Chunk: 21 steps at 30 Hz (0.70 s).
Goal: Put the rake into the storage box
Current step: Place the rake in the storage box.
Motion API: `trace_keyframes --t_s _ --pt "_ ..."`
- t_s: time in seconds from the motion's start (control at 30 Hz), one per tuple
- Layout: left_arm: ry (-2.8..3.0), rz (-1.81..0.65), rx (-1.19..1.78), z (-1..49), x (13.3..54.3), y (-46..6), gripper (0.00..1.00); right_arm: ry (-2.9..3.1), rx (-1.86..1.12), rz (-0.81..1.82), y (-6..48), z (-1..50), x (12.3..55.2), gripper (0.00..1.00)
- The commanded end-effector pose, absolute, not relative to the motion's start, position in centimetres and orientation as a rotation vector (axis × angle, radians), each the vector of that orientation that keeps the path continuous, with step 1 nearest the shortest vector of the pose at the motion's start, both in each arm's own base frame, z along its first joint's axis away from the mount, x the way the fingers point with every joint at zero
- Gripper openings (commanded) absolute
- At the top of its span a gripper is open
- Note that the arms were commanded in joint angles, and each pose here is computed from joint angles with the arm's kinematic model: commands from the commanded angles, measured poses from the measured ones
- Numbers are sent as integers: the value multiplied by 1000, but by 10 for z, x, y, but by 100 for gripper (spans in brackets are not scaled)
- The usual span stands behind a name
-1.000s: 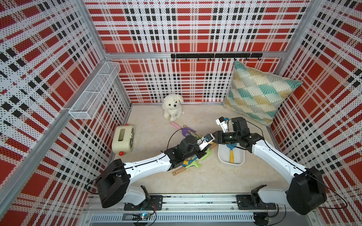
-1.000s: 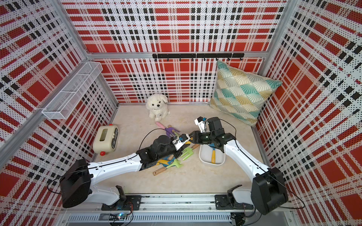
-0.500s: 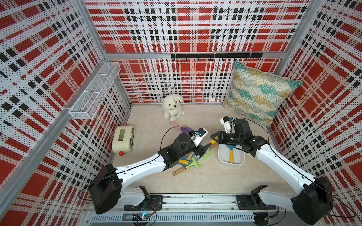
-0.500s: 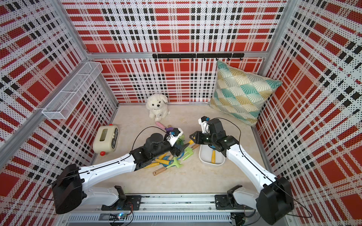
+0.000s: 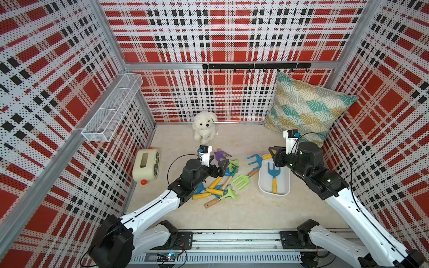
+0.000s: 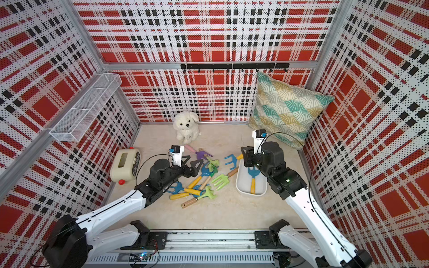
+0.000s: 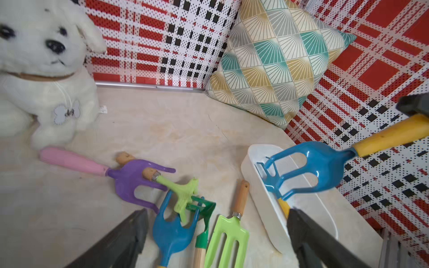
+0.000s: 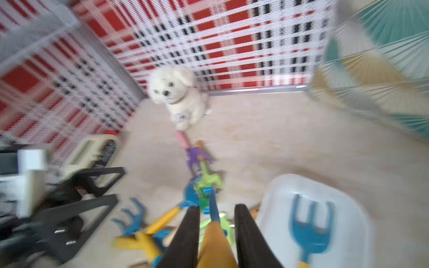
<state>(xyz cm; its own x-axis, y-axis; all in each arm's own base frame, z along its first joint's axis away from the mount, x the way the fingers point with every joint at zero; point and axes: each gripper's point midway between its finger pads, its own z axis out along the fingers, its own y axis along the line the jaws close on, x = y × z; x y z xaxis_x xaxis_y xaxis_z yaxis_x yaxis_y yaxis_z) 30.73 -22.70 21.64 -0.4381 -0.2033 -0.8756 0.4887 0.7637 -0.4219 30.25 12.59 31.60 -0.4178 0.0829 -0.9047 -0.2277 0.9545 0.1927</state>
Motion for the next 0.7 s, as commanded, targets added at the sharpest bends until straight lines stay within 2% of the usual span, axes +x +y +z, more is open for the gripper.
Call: trace_keyframes --t_s 0.0,0.13,0.5,0.67 --pt "1895 -866 123 208 312 -223 99 1946 -126 -232 63 310 313 0" --pt "1912 -852 63 196 317 -210 99 1925 -156 -387 55 311 319 0" --pt "1922 -856 25 183 314 -200 99 1948 -470 -302 118 278 336 0" --pt "1920 -849 -4 182 314 -194 99 1965 -612 -364 141 250 335 0"
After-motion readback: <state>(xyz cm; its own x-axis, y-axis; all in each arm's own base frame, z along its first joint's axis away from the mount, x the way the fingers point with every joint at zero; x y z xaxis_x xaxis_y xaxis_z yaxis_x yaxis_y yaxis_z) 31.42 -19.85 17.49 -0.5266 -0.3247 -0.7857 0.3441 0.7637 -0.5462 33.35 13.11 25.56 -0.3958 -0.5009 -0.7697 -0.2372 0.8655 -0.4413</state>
